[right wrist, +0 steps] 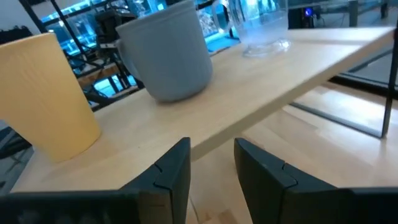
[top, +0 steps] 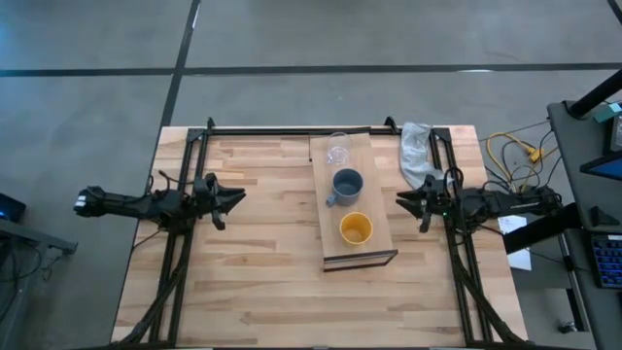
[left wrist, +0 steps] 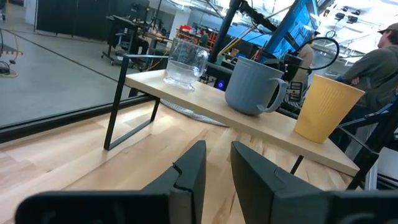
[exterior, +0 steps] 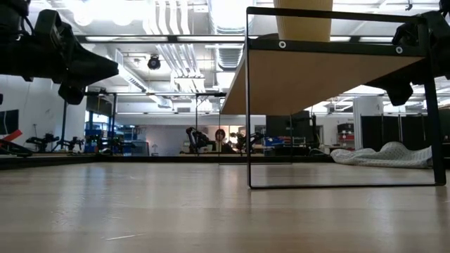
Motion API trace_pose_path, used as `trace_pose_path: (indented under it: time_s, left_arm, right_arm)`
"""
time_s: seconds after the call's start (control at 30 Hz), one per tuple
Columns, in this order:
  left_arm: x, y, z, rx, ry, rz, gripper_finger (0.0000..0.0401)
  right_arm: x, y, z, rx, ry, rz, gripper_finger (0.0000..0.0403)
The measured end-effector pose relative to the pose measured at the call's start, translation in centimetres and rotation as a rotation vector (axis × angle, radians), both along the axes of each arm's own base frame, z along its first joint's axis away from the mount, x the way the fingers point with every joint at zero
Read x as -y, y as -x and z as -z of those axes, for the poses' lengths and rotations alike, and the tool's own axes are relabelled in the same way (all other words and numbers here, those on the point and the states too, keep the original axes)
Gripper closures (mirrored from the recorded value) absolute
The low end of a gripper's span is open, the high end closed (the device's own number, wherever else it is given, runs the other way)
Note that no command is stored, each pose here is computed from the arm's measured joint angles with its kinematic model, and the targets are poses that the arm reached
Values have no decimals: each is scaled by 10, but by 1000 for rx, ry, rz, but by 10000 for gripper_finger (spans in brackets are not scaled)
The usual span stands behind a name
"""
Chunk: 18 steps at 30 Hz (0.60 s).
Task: Stack small to large cups/mugs on shelf
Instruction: Return to Home Position
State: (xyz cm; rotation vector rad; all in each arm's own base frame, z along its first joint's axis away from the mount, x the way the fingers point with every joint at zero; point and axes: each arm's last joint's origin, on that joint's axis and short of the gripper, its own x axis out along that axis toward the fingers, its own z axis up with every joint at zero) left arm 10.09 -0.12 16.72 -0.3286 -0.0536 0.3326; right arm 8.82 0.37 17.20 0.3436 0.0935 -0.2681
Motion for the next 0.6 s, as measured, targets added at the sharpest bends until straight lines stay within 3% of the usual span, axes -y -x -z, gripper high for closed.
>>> trace_pose_path:
  time_s: [0.37, 0.6]
  left_arm:
    - [0, -2, 2, -25, -3, 0, 340]
    - [1, -3, 4, -48, -6, 1, 340]
  right_arm:
    - [0, -2, 2, -27, 27, -4, 284]
    - [-1, -4, 4, -41, -36, 7, 284]
